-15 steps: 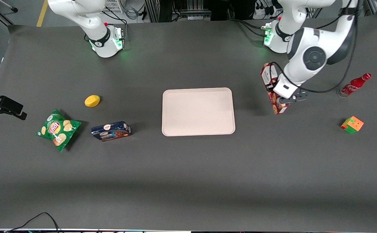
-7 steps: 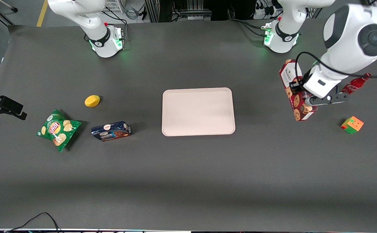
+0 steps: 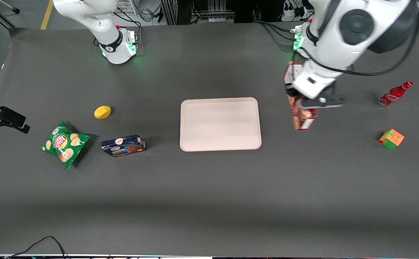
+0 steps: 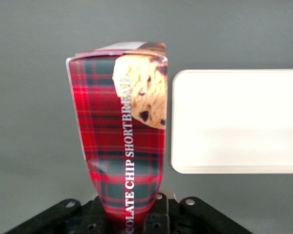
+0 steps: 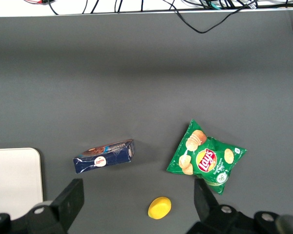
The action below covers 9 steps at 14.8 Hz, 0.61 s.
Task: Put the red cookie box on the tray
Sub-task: 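Lift the held box and carry it toward the white tray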
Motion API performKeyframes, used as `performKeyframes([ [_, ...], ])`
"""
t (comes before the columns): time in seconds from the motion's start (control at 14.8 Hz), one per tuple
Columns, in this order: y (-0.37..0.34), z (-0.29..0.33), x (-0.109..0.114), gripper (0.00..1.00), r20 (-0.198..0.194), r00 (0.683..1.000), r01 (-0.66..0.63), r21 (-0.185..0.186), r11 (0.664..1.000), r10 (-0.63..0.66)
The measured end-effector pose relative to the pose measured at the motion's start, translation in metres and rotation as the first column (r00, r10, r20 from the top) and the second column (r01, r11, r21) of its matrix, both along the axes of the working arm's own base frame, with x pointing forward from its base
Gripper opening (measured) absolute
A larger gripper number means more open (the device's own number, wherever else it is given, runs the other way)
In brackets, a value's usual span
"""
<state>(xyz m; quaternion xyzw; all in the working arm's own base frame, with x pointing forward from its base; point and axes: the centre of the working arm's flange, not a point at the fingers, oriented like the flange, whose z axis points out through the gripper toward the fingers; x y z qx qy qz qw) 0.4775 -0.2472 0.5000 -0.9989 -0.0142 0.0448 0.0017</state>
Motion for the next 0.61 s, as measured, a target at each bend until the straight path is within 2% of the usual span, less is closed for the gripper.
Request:
performKeyframes([
  [0.2, -0.052, -0.02, 0.004, 0.22, -0.036, 0.999, 0.038, -0.022, 0.999, -0.039],
  [0.34, -0.08, -0.043, 0.014, 0.22, -0.052, 0.998, 0.018, -0.051, 0.999, -0.021],
  [0.47, -0.097, -0.071, 0.024, 0.22, -0.06, 0.998, -0.019, -0.081, 0.997, 0.015],
  [0.61, -0.106, -0.097, 0.031, 0.22, -0.053, 0.998, -0.048, -0.081, 0.996, 0.044],
])
